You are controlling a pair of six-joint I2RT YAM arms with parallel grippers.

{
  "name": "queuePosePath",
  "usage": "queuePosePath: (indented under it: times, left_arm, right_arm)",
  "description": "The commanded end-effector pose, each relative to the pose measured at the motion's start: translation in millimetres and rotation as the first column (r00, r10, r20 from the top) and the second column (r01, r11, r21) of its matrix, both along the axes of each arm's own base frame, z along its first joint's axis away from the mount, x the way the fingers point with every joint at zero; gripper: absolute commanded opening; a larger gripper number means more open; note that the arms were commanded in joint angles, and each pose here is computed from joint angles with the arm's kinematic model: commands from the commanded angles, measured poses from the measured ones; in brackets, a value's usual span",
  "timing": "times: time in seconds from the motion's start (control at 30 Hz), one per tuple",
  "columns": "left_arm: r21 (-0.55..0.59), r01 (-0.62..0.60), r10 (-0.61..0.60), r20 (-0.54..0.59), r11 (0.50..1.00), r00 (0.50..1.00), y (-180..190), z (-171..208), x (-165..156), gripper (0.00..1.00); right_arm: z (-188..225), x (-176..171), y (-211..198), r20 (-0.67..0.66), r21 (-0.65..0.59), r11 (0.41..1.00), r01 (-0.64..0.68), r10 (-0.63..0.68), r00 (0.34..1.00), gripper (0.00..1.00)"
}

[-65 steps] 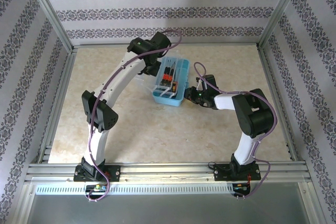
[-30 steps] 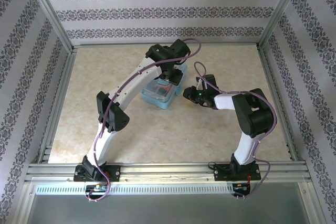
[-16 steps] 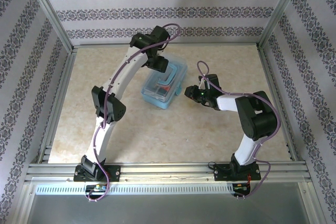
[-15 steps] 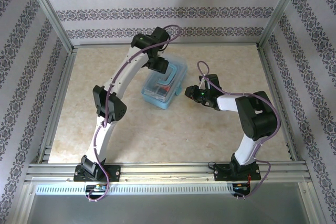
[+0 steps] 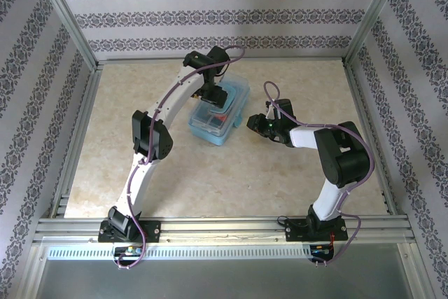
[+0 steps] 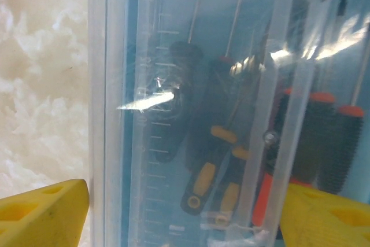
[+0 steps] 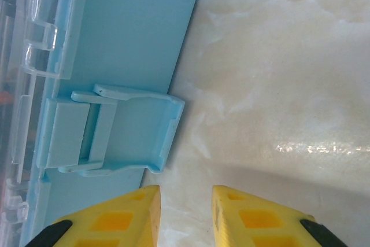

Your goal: Pack the tool kit

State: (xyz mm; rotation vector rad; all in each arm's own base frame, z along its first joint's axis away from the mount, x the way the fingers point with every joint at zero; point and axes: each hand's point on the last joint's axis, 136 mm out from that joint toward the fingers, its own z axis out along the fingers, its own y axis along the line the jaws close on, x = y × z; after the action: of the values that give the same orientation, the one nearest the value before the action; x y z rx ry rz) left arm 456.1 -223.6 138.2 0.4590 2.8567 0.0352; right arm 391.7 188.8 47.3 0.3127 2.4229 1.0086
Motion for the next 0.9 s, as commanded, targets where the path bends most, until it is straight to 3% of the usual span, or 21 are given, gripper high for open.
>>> queuePosePath:
  times: [0.0, 0.43, 0.7, 0.87]
  left_arm:
    - [0.017, -0.008, 0.008, 0.0, 1.0, 1.0, 15, -3, 3, 0.82]
    - [-0.041, -0.031, 0.028, -0.089, 0.999, 0.996, 38, -34, -26, 0.54]
    - [-0.134, -0.119, 0.1, -0.145, 0.984, 0.984, 63, -46, -40, 0.52]
    - [-0.137, -0.129, 0.109, -0.146, 0.982, 0.983, 73, -48, -38, 0.52]
  right_arm:
    - [11, 4, -4, 0.034, 0.011, 1.0, 0.013, -0.014, 0.999, 0.31]
    - [21, 4, 9, 0.059, 0.096, 0.995, -0.035, 0.029, 0.998, 0.34]
    - [31, 3, 24, 0.081, 0.191, 0.978, -0.086, 0.072, 0.994, 0.35]
    - [45, 1, 44, 0.131, 0.281, 0.946, -0.163, 0.131, 0.983, 0.43]
